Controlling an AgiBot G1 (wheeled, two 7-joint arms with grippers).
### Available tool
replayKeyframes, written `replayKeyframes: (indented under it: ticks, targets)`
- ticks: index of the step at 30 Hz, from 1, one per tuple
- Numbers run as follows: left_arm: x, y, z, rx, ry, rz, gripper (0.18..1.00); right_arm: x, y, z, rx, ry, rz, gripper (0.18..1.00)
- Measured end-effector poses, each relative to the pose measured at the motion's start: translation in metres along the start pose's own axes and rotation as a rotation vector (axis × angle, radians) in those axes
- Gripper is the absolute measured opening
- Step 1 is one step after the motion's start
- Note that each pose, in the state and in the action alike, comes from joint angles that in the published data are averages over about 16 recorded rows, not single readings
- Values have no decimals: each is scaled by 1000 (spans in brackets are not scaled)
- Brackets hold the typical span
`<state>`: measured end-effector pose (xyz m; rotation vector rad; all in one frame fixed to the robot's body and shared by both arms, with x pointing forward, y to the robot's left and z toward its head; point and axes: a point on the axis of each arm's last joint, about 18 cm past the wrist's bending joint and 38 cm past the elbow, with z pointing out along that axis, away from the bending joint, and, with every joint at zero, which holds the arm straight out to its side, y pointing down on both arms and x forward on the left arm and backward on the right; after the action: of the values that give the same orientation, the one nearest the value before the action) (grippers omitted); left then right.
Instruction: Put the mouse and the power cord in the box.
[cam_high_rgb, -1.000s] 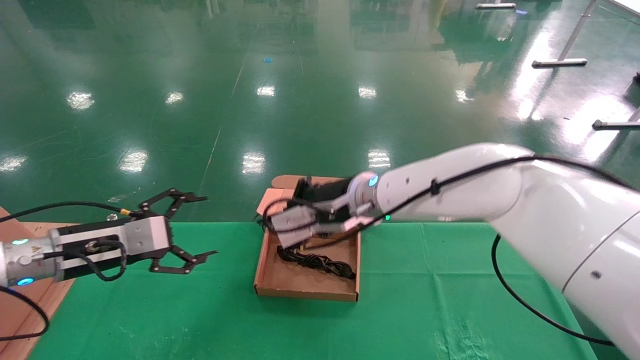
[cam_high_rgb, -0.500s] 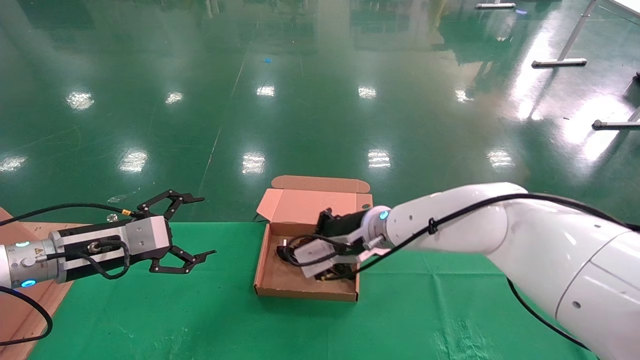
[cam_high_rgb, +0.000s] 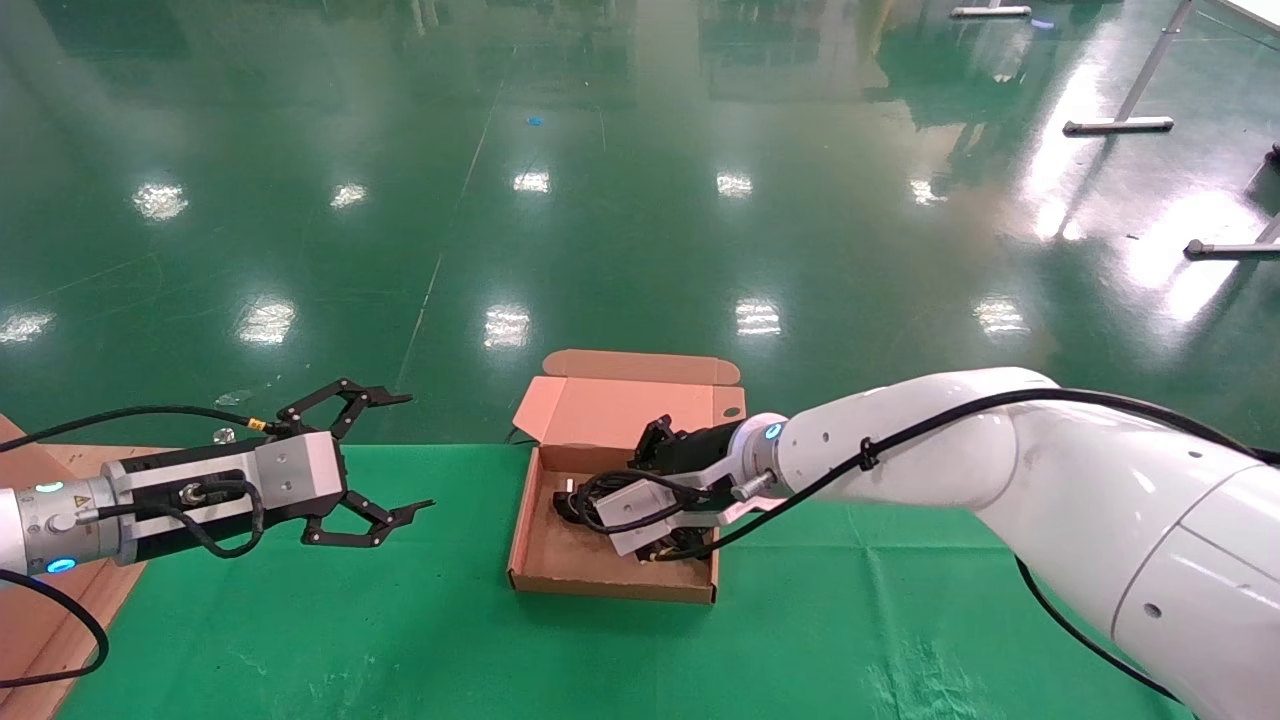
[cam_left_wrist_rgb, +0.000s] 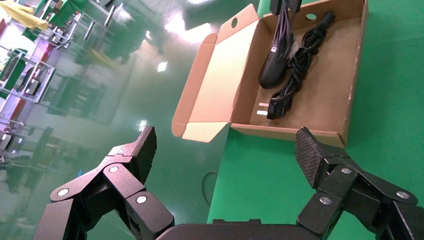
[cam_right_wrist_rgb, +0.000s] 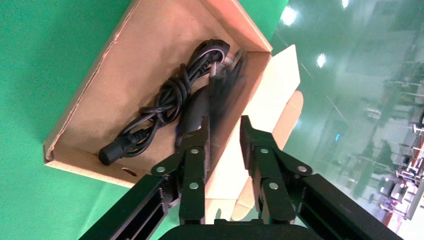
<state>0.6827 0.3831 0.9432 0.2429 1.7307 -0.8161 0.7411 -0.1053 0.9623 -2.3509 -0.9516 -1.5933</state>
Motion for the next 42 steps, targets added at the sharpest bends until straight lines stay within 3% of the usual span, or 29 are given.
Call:
replayKeyframes:
  ticks: [6,12,30,42]
  targets:
    - [0,-1,0,4,0,-3,1001,-1,-1,-1,12,-1,19,364]
    - [0,-6,0,36,-5,-36,1001,-12,-3,-5,63,-9,109,481]
    - [1,-52,-14,258,2,-253,1001,-64,-8,-52,381,-29,621,863]
    - [5,-91,-37,396,62,-381,1001,-83,0,-113,591,-5,874,979]
